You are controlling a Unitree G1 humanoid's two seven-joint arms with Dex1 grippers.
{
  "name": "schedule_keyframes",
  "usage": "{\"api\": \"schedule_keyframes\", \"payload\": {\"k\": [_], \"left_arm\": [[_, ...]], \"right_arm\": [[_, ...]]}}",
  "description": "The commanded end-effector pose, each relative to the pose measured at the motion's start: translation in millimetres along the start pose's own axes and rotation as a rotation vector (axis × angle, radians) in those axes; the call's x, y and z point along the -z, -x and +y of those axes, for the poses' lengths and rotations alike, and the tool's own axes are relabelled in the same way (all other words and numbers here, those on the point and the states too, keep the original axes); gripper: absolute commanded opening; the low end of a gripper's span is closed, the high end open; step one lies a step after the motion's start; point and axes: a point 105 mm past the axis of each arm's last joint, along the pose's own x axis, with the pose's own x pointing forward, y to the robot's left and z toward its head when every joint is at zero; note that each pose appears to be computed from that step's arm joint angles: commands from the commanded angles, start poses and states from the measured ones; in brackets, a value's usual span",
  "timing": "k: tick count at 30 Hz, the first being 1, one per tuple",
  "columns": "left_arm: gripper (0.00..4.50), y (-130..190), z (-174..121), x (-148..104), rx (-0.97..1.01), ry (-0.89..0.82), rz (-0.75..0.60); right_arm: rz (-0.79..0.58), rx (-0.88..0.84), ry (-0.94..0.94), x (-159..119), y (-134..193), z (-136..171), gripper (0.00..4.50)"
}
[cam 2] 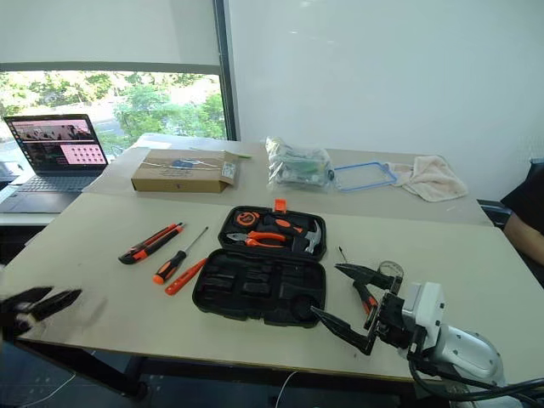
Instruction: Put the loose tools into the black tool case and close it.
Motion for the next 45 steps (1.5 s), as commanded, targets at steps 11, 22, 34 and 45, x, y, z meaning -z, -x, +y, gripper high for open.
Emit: {"api": "schedule_keyframes", "payload": {"k": [11,22,34,45], "left_arm": [[4.46,-93,-38,-15,0.057,-0.106,0.278],[2.43,-104,-34,-1,0.064,-0.102,0.316],[0.49,-91,-104,-97,0.598,-0.554,-0.148],[0.49,-153,-180,-61,0.827,-1.077,0.131]], "right_arm": [[0.026,0.052,0.052,1,5,2,4.50],[0.034,0.099,0.068,0,9,4,4.50],[0.080,0.128,0.075,0,26,1,4.50],[0.127,0.137,0.083,1,38,-3,4.50]]}}
